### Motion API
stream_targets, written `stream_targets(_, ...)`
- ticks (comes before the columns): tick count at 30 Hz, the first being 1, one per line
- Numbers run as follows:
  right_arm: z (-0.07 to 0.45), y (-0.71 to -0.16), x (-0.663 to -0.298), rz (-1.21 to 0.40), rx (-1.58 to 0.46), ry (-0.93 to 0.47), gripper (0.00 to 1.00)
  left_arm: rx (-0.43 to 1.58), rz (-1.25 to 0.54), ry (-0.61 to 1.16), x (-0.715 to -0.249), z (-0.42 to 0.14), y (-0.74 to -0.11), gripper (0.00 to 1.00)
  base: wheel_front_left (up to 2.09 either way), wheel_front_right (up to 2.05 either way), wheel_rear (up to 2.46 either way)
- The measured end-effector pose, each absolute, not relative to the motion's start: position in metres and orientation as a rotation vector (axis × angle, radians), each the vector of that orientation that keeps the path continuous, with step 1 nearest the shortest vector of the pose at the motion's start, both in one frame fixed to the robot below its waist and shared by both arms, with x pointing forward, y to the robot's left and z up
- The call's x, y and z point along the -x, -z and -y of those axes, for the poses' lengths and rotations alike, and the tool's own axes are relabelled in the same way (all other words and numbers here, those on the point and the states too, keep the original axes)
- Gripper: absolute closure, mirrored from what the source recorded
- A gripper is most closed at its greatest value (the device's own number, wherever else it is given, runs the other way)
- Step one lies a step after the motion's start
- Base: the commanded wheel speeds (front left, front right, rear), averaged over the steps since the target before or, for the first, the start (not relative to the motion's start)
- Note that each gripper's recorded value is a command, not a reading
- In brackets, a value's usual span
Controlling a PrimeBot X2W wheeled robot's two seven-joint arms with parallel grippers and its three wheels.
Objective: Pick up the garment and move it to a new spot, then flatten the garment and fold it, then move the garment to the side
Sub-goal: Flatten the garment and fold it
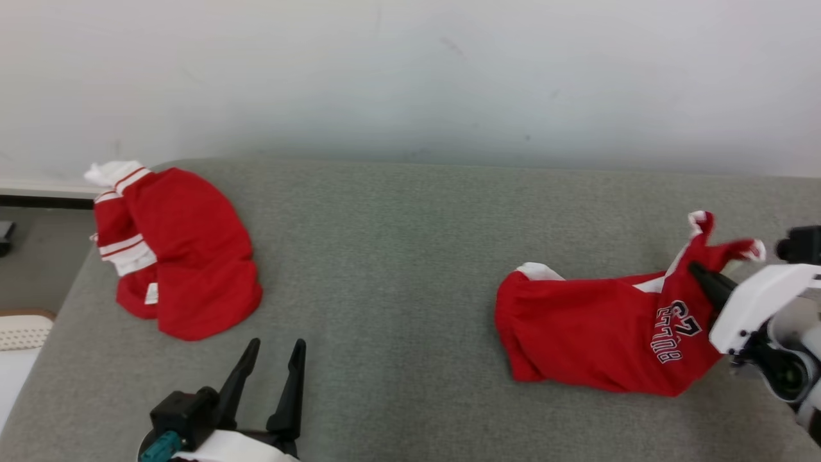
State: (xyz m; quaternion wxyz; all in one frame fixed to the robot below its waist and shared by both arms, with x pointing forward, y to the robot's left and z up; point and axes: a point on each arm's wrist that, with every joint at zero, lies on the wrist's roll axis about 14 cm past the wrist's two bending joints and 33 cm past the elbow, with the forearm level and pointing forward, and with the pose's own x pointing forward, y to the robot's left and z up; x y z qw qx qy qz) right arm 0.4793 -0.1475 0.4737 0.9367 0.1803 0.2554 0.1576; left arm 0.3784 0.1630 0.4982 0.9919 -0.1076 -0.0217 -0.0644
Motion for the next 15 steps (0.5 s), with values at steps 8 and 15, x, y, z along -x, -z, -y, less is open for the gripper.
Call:
stream_targets(8,0.051,-0.475,-0.471,-0.601,-0.273,-0.561,1.00,0.226,0.027,0.070,-0.362,-0.178,-0.492,0.00,0.00,0.00,0.00)
stream_targets(15,0.003,-0.464,-0.460,-0.674,-0.230,-0.663,1.00,0.226,0.025,0.010,-0.350,-0.197,-0.489,0.00,0.00,0.00,0.00)
